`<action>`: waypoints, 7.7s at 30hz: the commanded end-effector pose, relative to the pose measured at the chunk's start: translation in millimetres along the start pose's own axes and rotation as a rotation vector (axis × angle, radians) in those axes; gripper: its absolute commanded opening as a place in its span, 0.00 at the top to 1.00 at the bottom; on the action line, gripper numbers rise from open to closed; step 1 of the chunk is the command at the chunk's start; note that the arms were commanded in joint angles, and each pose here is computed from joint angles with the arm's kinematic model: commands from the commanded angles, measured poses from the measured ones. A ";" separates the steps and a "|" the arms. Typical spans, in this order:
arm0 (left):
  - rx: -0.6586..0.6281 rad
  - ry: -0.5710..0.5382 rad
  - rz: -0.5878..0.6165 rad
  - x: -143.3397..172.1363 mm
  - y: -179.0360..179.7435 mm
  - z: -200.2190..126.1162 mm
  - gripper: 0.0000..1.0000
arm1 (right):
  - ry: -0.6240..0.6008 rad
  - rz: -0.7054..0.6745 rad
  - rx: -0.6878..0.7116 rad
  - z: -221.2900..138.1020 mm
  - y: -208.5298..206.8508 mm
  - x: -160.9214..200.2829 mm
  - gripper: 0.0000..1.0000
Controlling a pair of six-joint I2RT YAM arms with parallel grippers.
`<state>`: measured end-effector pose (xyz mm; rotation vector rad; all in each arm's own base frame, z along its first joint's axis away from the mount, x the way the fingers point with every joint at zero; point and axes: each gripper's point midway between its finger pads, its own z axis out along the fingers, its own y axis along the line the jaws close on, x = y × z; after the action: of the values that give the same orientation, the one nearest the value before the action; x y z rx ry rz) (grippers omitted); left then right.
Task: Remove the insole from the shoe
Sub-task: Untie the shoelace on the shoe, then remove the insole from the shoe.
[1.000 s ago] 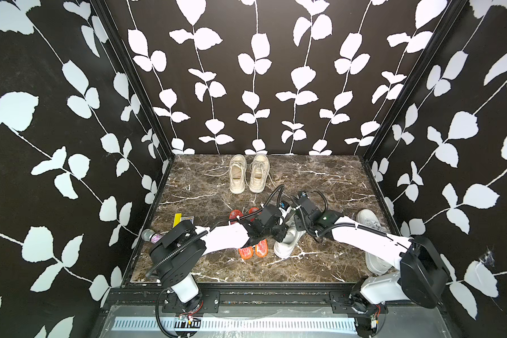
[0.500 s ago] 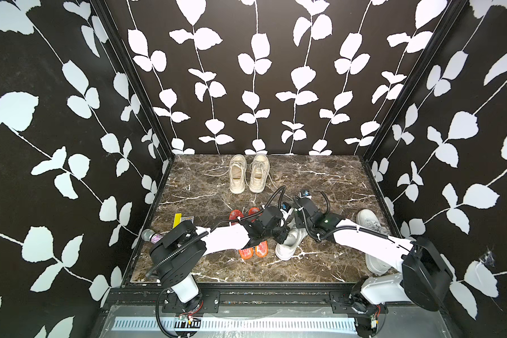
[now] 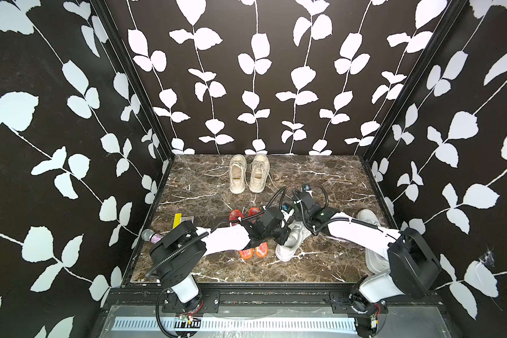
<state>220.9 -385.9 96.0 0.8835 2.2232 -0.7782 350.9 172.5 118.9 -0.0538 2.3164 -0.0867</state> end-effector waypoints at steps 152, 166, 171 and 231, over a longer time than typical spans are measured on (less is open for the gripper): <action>-0.185 -0.099 -0.007 -42.7 18.3 -26.3 0.51 | 0.091 0.118 -0.153 -63.9 7.3 45.8 0.17; -0.074 -0.100 0.054 -51.1 -1.5 -9.2 0.37 | 0.042 0.140 -0.161 -64.3 11.2 21.5 0.17; -0.034 -0.114 0.011 -56.9 -0.6 2.6 0.36 | 0.044 0.144 -0.167 -64.2 10.5 24.3 0.18; -0.022 -0.133 -0.118 -70.6 20.7 22.6 0.97 | 0.243 0.113 -0.026 -39.8 -27.7 90.2 0.77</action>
<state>287.1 -416.4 111.9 0.6655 2.2120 -0.8129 261.3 177.6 93.6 -0.0079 2.5282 0.1814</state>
